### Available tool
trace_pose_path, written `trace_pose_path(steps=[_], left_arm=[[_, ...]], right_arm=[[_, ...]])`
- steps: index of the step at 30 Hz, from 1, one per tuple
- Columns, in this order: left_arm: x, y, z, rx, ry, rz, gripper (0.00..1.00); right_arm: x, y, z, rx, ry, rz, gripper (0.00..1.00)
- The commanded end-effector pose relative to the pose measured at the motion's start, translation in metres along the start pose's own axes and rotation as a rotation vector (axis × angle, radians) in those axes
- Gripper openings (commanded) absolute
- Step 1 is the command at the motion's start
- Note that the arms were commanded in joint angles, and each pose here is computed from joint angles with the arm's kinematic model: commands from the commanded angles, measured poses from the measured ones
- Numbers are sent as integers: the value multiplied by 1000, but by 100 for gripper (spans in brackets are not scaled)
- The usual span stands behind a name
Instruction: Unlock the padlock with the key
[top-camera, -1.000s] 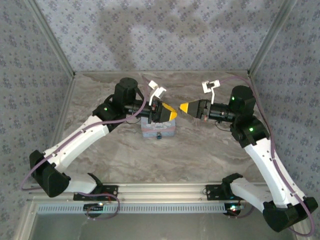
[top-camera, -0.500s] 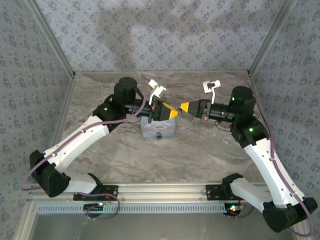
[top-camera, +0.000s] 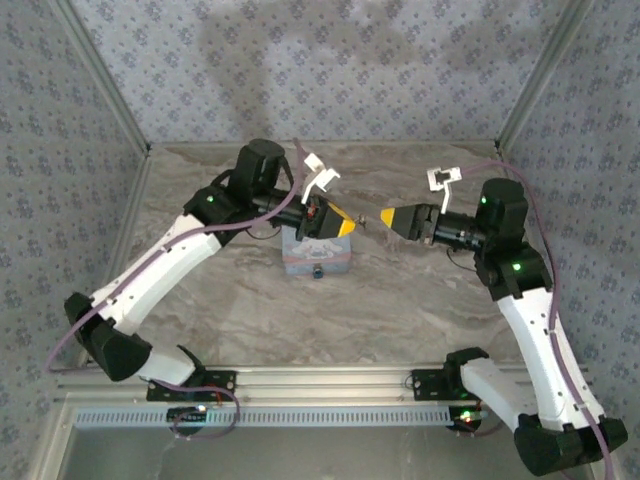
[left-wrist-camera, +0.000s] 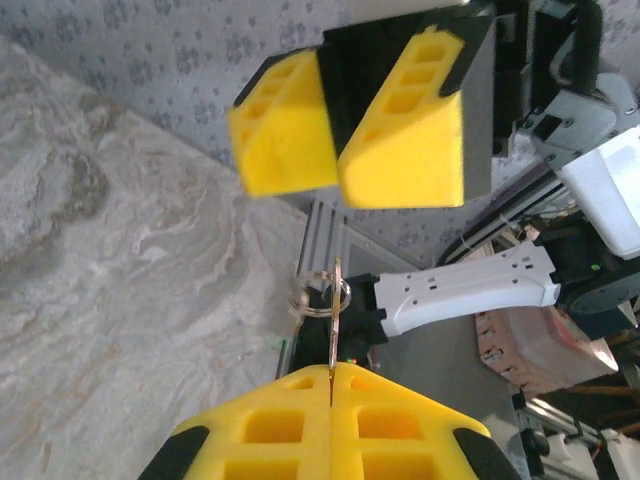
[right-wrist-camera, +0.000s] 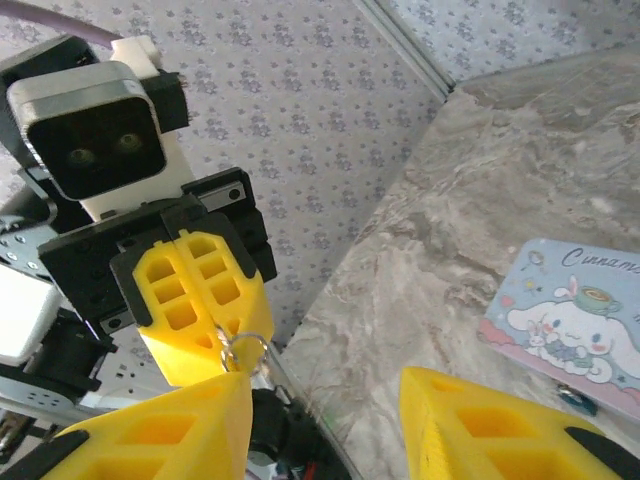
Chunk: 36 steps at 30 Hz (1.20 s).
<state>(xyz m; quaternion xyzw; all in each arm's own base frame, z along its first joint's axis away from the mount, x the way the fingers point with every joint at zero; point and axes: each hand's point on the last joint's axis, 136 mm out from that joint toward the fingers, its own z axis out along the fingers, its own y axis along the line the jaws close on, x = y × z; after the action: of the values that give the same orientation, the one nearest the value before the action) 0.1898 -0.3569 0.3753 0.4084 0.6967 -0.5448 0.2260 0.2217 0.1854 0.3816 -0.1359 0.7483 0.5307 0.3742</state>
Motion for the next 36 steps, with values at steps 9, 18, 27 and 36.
trace_pose_path(steps=[9,18,27,36], left_arm=[[34,-10,7,88,189,-111,0],[35,-21,8,121,204,-97,0],[36,-23,7,126,209,-94,0],[37,-20,7,117,210,-93,0]], right_arm=[[23,10,10,-91,117,-80,43],[42,10,29,-100,197,-79,43],[49,17,33,-121,240,-88,33],[50,25,31,-149,253,-96,31]])
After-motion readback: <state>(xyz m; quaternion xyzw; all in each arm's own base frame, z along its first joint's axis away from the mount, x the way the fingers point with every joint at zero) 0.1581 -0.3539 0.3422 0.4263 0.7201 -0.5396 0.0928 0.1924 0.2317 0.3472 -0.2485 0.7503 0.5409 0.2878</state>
